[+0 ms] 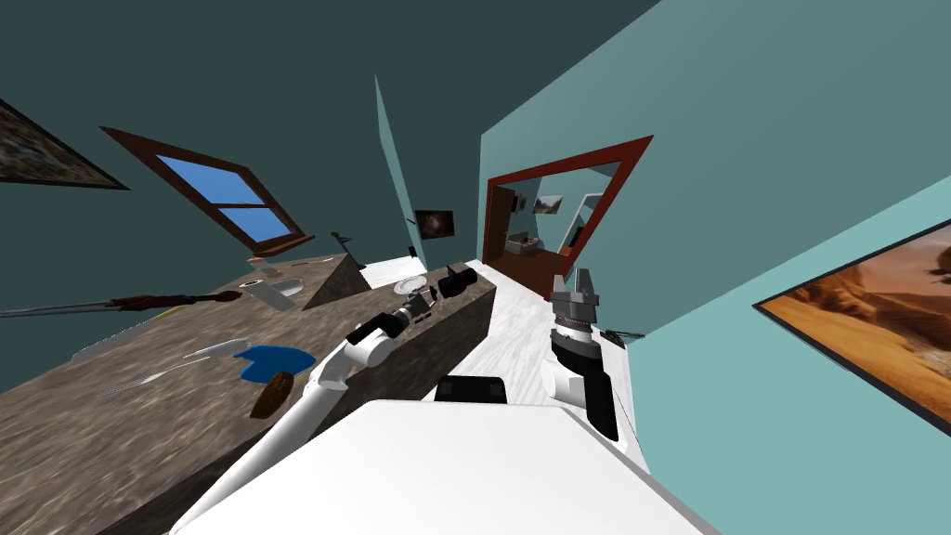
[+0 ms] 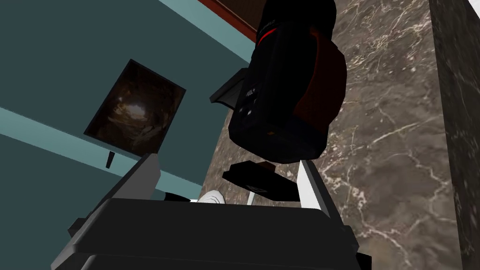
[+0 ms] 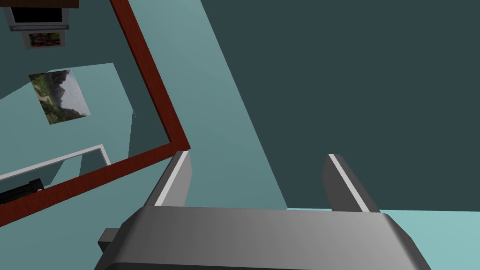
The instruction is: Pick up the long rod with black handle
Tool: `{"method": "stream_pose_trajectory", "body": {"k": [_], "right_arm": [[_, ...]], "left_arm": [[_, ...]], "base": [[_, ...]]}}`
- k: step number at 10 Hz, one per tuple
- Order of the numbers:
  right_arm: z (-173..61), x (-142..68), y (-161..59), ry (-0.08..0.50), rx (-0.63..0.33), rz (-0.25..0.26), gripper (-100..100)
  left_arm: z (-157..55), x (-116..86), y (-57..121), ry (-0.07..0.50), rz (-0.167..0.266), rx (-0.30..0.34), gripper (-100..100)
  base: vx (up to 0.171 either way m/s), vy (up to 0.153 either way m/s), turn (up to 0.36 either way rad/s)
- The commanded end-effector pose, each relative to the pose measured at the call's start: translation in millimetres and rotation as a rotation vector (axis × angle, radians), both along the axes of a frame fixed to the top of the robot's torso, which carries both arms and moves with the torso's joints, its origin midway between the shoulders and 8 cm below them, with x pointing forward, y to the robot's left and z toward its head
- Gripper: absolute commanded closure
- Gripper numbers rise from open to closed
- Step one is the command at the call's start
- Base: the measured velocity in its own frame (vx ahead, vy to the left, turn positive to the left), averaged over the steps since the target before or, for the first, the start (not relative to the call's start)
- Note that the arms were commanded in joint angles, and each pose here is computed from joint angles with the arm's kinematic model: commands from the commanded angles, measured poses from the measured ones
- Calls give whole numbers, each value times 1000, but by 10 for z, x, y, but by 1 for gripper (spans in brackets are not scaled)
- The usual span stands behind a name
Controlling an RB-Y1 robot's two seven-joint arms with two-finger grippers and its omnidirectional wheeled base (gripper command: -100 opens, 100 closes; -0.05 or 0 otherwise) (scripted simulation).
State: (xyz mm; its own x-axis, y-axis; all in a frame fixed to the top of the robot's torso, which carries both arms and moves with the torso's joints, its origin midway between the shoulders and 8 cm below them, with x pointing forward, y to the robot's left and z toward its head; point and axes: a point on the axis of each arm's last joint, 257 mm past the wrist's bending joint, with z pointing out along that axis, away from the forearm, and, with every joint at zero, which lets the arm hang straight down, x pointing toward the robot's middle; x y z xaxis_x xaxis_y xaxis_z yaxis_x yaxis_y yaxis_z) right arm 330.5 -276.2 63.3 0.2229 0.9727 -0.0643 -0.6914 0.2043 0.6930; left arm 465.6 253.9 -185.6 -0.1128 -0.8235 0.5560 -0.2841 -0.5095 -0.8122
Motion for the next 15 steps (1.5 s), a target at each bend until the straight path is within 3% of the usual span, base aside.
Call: {"method": "stream_pose_trajectory", "body": {"k": [1, 4, 6, 7, 10, 11, 12, 15], "right_arm": [[0, 0, 0, 0, 0, 0, 0], [0, 0, 0, 0, 0, 0, 0], [0, 0, 0, 0, 0, 0, 0], [0, 0, 0, 0, 0, 0, 0], [0, 0, 0, 0, 0, 0, 0], [0, 0, 0, 0, 0, 0, 0], [0, 0, 0, 0, 0, 0, 0], [0, 0, 0, 0, 0, 0, 0]], "left_arm": [[-169, -42, 11, 68, -6, -9, -100], [-392, -53, 65, 194, -14, -63, -100], [-487, -91, 65, 232, -16, -53, -100], [-587, -107, 105, 293, -14, -78, -100], [-765, -175, 156, 390, -10, -91, -100], [-778, -183, 157, 395, -10, -89, -100], [-857, -208, 211, 452, -2, -112, -100], [-1011, -299, 278, 547, 10, -122, -100]], "base": [[13, 5, -34], [14, 3, -59], [10, 3, -14], [9, 0, -54], [12, 3, -49], [6, 3, 6], [8, 1, -63], [12, 5, -44]]}}
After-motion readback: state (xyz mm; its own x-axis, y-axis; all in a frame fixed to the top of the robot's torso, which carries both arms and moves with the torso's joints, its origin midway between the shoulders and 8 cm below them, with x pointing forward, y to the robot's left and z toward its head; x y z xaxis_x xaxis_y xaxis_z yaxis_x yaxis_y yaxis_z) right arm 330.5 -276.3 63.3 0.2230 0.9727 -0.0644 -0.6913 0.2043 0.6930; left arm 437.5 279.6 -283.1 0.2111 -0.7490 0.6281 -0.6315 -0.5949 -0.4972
